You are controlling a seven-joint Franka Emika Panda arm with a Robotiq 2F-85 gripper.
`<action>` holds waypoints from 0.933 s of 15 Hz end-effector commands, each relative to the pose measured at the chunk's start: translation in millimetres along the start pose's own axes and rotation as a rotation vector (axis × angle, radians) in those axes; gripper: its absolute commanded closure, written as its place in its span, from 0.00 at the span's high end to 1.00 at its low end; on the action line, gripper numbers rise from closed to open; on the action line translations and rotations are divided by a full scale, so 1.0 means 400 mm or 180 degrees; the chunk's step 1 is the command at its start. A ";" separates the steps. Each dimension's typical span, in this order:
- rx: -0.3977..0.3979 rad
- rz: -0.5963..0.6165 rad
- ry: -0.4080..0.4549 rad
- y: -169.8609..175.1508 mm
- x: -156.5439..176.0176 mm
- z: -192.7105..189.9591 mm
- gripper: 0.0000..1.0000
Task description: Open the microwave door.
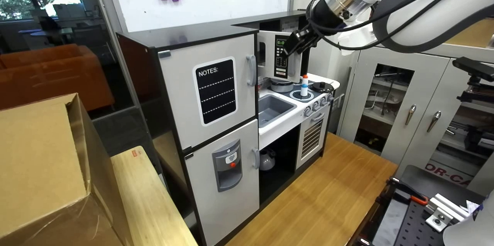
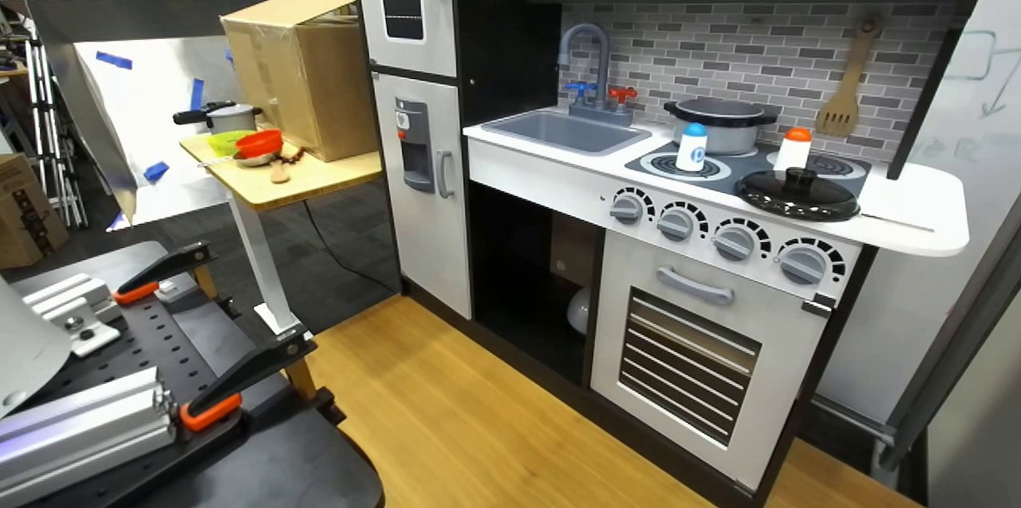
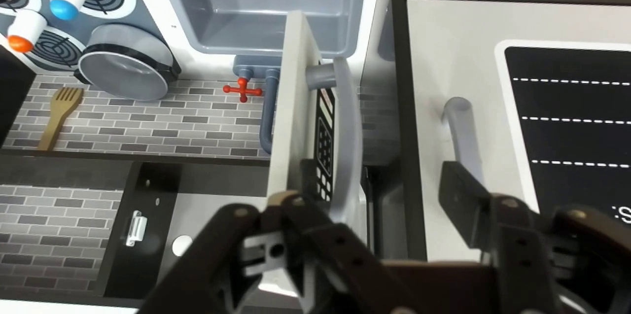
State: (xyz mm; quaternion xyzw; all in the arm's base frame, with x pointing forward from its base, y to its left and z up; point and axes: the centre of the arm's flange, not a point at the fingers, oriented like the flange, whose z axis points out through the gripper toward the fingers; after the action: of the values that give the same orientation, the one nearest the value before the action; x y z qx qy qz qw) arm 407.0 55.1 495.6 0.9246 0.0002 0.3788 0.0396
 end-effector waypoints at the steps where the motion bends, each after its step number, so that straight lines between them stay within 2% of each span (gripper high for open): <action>1: 0.0068 -0.0090 0.0115 0.023 0.028 -0.048 0.98; 4: 0.0095 -0.0175 0.0254 0.059 0.036 -0.110 1.00; 7: 0.0031 -0.0234 0.0331 0.135 0.004 -0.190 1.00; 12: -0.0107 -0.0230 0.0377 0.326 -0.127 -0.291 1.00; 14: -0.0142 -0.0226 0.0541 0.432 -0.158 -0.361 1.00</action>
State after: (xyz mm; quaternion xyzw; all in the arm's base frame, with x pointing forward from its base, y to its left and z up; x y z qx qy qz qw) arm 305.3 -70.3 570.2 0.8957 0.0170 0.4399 0.0636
